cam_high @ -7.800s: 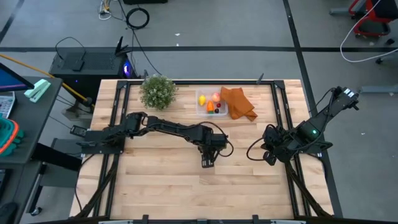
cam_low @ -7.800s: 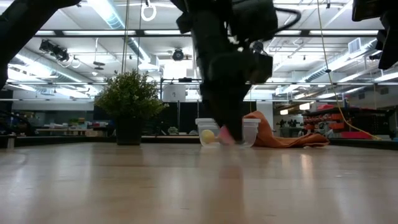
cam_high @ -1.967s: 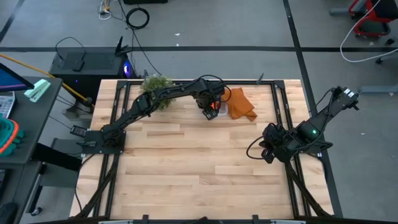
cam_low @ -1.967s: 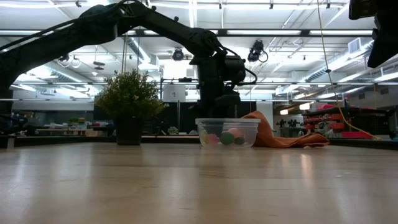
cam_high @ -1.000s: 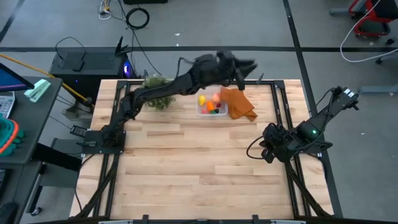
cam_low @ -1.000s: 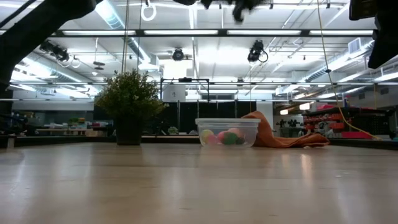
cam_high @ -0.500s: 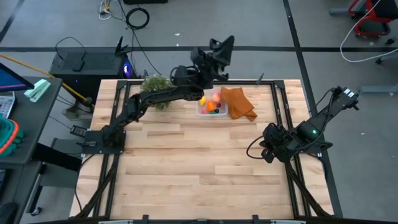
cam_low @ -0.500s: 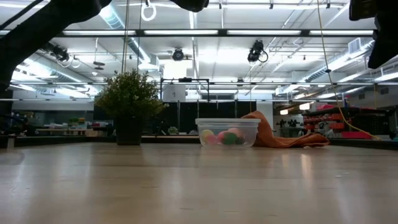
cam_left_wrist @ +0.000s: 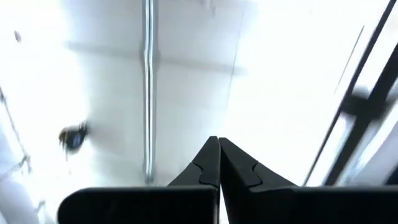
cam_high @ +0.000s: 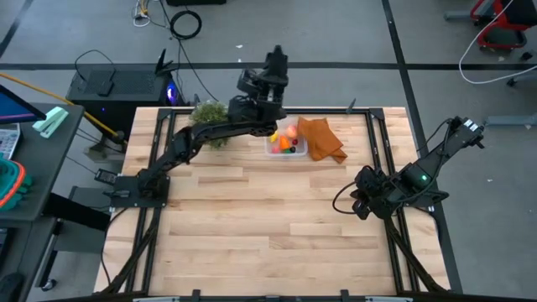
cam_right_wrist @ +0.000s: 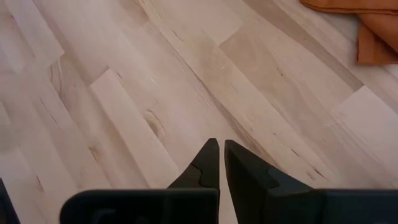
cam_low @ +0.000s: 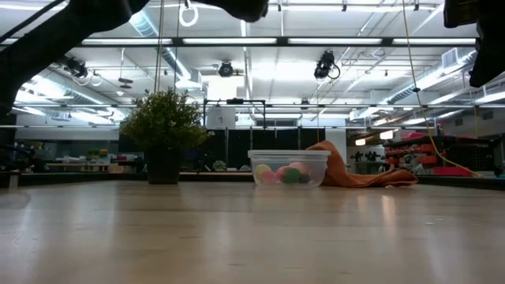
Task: Pick and placing Produce into tupperware
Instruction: Return to Home Position
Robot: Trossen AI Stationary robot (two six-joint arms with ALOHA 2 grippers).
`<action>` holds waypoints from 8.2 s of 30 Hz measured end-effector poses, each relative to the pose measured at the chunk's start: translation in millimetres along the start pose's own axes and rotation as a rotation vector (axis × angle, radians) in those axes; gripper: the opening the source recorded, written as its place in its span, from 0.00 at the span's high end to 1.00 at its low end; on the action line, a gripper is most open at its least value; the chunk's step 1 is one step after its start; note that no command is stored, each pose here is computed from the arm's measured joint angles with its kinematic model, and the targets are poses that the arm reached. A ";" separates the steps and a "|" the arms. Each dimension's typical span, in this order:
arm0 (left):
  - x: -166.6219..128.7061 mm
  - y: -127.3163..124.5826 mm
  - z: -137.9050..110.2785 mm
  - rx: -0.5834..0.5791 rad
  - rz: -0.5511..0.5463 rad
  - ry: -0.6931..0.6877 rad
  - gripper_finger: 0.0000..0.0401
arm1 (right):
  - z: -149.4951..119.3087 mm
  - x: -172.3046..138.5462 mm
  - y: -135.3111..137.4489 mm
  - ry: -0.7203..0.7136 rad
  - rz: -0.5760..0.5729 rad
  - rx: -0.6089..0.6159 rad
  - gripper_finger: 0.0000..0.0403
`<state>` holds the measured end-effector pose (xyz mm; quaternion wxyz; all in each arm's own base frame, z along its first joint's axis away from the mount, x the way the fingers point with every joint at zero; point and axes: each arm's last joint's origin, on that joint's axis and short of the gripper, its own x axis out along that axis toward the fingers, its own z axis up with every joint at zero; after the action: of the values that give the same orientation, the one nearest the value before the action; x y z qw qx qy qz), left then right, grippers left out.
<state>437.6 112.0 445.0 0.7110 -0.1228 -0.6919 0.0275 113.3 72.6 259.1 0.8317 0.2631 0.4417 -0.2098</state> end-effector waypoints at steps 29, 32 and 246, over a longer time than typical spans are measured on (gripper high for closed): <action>-63.7 40.5 -38.3 -0.120 -0.081 0.164 1.00 | -0.2 -0.3 -0.2 0.010 0.004 0.056 1.00; -65.7 49.3 -37.0 -0.173 -0.064 0.167 1.00 | -0.3 -0.3 -0.4 0.010 0.003 0.050 1.00; -320.6 -90.2 307.1 0.099 0.090 1.666 0.91 | -21.4 30.7 -8.4 -0.620 0.793 0.346 1.00</action>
<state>108.4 -0.4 154.7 0.9927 -0.0993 0.0678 -0.0134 111.1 75.8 220.9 0.8831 0.4688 0.0007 -0.0172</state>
